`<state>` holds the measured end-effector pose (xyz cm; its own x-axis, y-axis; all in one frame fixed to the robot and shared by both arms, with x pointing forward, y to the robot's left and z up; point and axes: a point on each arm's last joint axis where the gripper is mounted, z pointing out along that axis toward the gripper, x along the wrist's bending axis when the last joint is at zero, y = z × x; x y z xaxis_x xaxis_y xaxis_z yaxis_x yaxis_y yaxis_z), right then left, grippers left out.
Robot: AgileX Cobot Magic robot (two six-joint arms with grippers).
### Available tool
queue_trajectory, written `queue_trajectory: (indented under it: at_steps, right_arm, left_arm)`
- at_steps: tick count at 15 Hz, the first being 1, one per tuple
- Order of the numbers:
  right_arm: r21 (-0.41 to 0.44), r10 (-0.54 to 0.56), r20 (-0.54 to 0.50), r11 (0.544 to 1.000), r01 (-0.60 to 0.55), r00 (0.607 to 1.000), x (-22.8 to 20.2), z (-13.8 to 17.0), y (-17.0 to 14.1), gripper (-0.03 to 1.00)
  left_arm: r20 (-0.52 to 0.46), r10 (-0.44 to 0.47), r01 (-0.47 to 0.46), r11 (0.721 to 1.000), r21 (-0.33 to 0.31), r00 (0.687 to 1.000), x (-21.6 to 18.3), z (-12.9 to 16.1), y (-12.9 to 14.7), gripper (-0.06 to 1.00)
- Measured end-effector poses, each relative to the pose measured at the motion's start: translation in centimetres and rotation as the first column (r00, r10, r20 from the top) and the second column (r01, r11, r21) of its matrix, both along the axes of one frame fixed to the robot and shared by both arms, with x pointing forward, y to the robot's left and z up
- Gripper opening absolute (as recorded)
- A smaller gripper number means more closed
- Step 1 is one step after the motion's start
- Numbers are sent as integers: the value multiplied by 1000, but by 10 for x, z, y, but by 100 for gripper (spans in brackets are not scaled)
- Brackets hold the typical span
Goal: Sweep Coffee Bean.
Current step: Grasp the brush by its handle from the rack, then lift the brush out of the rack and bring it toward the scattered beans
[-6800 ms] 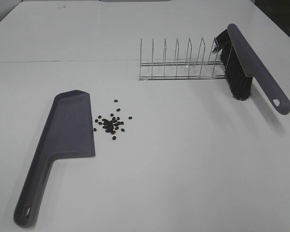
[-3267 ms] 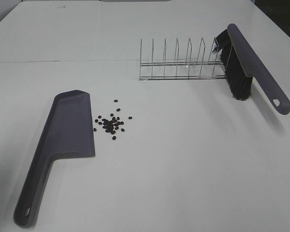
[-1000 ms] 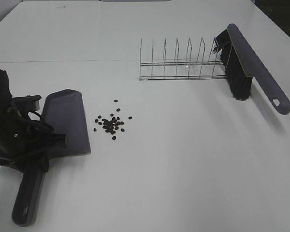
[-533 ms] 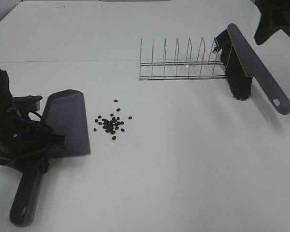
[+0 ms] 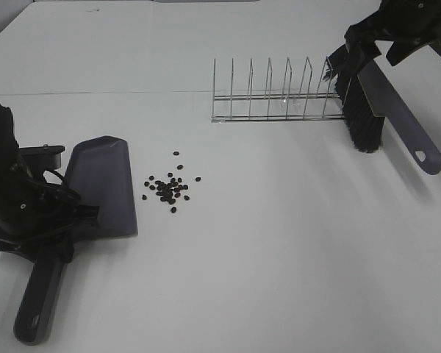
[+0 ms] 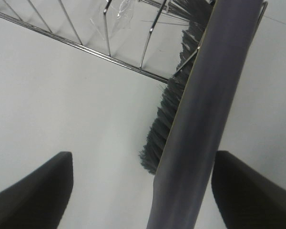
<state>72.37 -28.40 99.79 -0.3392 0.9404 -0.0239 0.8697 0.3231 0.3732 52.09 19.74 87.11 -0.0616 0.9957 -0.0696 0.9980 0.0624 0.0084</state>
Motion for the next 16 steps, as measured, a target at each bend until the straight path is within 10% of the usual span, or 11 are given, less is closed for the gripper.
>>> queue_trajectory:
  at_steps: [8,11,16]
  right_arm:
    - [-41,-25,28,999,26,999,23,-60,-6,65]
    - [-86,-89,56,992,94,994,25,-60,-15,39]
    - [-79,-159,75,983,165,984,9,-6,-16,37]
  left_arm:
    - [-6,-4,4,1000,3,1000,-1,0,0,33]
    - [-7,-4,4,1000,3,1000,-1,0,0,33]
    - [-10,-5,5,1000,5,1000,-1,0,0,33]
